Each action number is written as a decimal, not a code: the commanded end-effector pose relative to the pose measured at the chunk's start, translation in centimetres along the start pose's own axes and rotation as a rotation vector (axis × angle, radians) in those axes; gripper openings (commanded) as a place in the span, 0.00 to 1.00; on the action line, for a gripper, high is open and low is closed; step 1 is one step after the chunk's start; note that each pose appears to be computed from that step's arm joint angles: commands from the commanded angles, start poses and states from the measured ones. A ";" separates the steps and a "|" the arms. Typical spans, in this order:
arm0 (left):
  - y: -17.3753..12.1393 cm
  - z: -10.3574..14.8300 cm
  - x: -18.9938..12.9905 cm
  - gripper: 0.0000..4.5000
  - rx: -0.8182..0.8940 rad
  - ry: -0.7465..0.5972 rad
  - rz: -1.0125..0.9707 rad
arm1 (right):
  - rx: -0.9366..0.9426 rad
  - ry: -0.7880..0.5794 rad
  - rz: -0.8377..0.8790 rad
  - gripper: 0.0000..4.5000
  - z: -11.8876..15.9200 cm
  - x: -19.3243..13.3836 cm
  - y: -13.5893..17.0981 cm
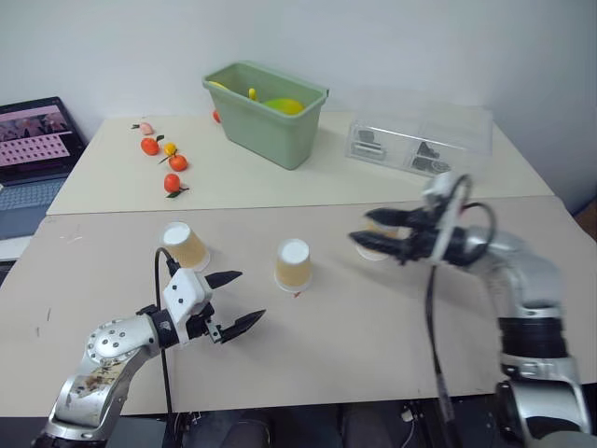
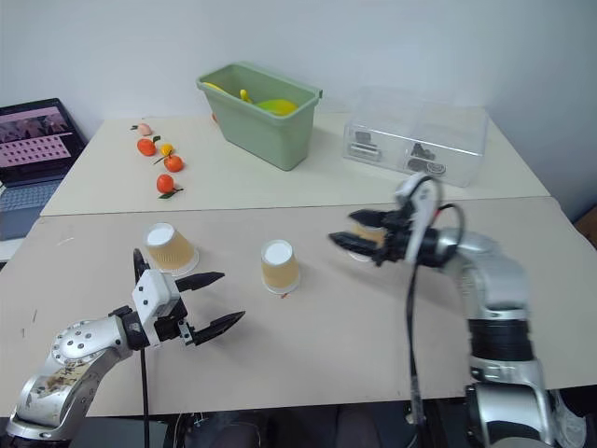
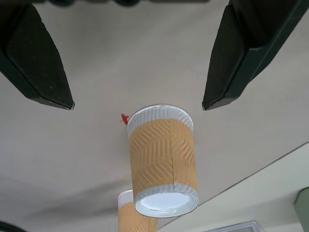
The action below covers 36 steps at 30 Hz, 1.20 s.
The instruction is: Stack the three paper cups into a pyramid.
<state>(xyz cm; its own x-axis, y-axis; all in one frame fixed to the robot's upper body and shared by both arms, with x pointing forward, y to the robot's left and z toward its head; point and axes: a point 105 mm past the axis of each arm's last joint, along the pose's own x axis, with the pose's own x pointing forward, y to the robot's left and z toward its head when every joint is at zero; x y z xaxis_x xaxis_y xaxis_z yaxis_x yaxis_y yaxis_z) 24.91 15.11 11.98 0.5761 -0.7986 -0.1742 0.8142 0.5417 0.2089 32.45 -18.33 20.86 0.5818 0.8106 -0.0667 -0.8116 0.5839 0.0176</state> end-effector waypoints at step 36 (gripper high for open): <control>-1.5 2.1 0.3 1.00 0.058 -0.026 -0.129 | -0.161 0.074 -0.164 0.99 -3.3 3.8 -5.1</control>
<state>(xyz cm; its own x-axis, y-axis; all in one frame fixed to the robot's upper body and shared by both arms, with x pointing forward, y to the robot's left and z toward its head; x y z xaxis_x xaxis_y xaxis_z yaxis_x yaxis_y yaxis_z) 23.80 13.48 12.48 0.4507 -0.8675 -0.2106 0.8881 0.4117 0.2045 38.27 -18.70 15.45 0.7098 0.6802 -0.1832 -0.7025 0.7026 -0.1132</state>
